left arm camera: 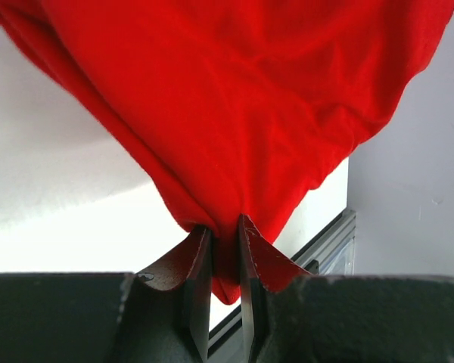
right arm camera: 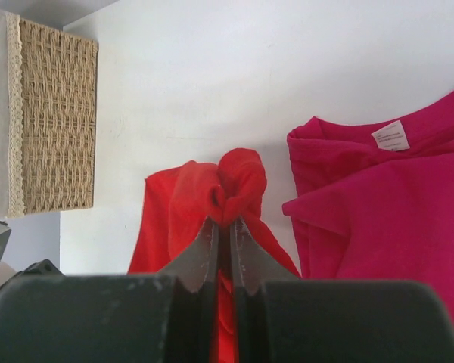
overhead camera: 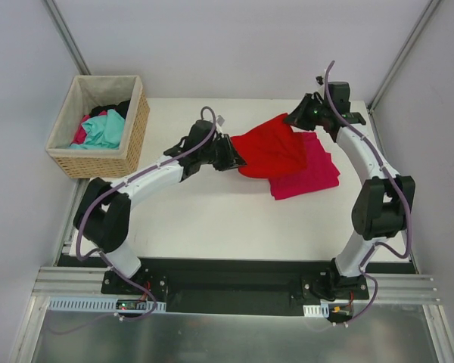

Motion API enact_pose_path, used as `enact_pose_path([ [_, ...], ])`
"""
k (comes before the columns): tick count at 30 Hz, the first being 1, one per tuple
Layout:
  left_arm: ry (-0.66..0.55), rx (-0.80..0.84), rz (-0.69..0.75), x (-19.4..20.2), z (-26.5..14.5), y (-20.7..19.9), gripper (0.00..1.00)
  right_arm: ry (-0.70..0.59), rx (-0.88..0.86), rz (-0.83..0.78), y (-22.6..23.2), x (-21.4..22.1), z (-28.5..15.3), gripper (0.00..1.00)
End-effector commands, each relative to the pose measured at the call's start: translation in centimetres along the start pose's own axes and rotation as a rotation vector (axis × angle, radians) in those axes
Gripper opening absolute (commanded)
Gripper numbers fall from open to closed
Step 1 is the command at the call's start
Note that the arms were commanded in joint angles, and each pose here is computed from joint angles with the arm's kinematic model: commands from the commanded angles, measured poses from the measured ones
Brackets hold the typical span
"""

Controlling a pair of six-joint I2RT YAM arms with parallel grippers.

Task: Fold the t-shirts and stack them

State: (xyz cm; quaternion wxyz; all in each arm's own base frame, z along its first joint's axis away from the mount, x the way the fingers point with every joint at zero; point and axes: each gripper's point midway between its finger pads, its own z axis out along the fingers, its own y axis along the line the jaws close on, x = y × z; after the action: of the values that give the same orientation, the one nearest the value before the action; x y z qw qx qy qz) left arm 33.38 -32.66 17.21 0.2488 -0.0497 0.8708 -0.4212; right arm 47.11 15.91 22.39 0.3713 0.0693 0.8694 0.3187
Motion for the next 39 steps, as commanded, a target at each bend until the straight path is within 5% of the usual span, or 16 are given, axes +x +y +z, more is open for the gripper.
enact_pose_path([
  [1, -0.024, 0.098, 0.060, -1.2, 1.6, -4.6, 0.00, -0.116, -0.070, -0.047, 2.8, -3.9, -3.5, 0.01],
  [17, -0.028, 0.163, 0.133, -3.4, 5.9, -8.1, 0.00, -0.200, -0.046, 0.014, -0.2, -8.0, -5.6, 0.01],
  [39, 0.062, 0.177, 0.144, -1.1, 11.5, -8.0, 0.00, -0.239, 0.011, 0.100, -6.0, -9.6, -6.4, 0.01],
])
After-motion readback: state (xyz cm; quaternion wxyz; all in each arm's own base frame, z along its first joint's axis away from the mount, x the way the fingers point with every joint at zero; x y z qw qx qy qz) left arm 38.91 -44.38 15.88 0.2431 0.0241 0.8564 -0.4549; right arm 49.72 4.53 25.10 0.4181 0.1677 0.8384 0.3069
